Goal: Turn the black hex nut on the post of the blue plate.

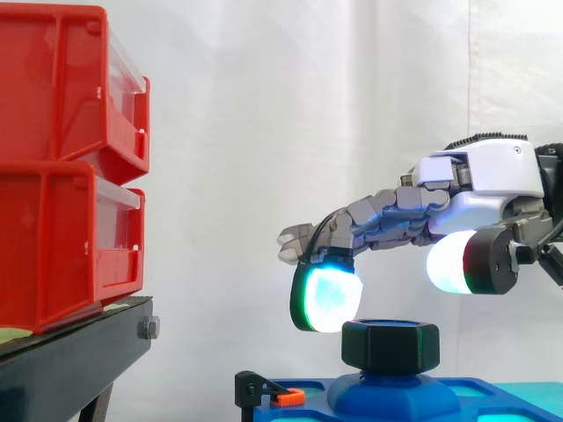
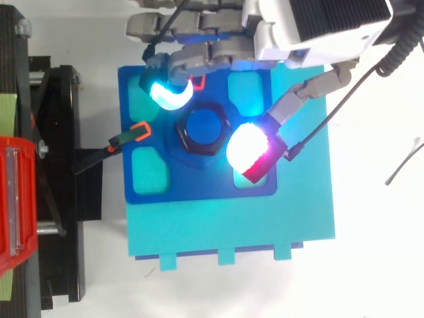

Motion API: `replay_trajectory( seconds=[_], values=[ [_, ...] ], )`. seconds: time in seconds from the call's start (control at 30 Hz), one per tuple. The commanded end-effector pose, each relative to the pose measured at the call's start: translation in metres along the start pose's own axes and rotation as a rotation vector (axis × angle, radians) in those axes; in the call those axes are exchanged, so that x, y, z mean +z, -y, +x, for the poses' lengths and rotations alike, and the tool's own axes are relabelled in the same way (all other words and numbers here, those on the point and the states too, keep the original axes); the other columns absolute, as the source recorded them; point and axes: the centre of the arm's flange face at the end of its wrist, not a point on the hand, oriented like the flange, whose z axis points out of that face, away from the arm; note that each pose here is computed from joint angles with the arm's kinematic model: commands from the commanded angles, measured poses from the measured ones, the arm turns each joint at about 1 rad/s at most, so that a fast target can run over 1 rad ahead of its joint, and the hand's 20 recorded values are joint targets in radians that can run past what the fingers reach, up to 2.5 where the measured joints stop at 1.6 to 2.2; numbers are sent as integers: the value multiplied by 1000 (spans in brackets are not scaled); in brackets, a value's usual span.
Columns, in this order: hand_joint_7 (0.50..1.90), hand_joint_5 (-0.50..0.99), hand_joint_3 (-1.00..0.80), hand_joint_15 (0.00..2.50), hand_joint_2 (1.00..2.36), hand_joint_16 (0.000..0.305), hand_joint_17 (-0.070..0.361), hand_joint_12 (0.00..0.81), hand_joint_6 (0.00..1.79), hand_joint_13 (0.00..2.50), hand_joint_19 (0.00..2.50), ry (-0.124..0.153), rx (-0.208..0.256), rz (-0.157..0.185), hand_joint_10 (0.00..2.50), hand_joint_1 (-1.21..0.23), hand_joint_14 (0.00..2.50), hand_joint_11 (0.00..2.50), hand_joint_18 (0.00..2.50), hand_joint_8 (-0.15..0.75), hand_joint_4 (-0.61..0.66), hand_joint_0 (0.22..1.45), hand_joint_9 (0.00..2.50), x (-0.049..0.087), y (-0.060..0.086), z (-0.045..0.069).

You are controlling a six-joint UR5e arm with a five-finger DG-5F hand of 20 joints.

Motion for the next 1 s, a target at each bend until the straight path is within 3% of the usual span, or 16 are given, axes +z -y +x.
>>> replay_trajectory(
  seconds=[0.0,0.07,0.17,0.3,0.47,0.63,0.77,0.83,0.97],
  values=[
    [964,-191,-500,0,1000,54,122,372,504,0,338,5,-1,-4,0,-353,0,0,0,262,282,437,204,0,1,-1],
    [961,-191,-500,0,1000,55,123,372,504,0,347,16,-4,-7,0,-353,0,0,0,262,286,437,204,2,1,-6],
    [960,-191,-500,0,1000,55,123,372,504,0,347,21,0,-23,0,-353,0,0,0,263,281,438,208,13,-11,-23],
    [950,-192,-500,0,1000,55,123,370,504,0,338,20,1,-29,0,-354,0,0,0,262,278,438,209,20,-20,-30],
    [893,-202,-500,0,1000,55,123,369,504,0,344,6,14,-25,0,-356,0,0,0,261,255,440,207,29,-38,-23],
    [861,-210,-500,0,1000,54,122,369,504,0,340,-9,35,-44,0,-416,0,0,0,257,235,441,202,37,-57,-16],
    [861,-211,-500,0,1000,54,122,368,504,0,349,-38,44,-45,0,-427,0,0,0,255,233,441,198,37,-63,-11],
    [865,-212,-500,0,1000,54,122,368,504,0,340,-58,52,-40,0,-425,0,0,0,255,233,442,197,34,-63,0],
    [865,-212,-500,0,1000,54,122,368,503,0,348,-65,61,-37,0,-424,0,0,0,255,230,442,200,30,-62,13]
  ],
)
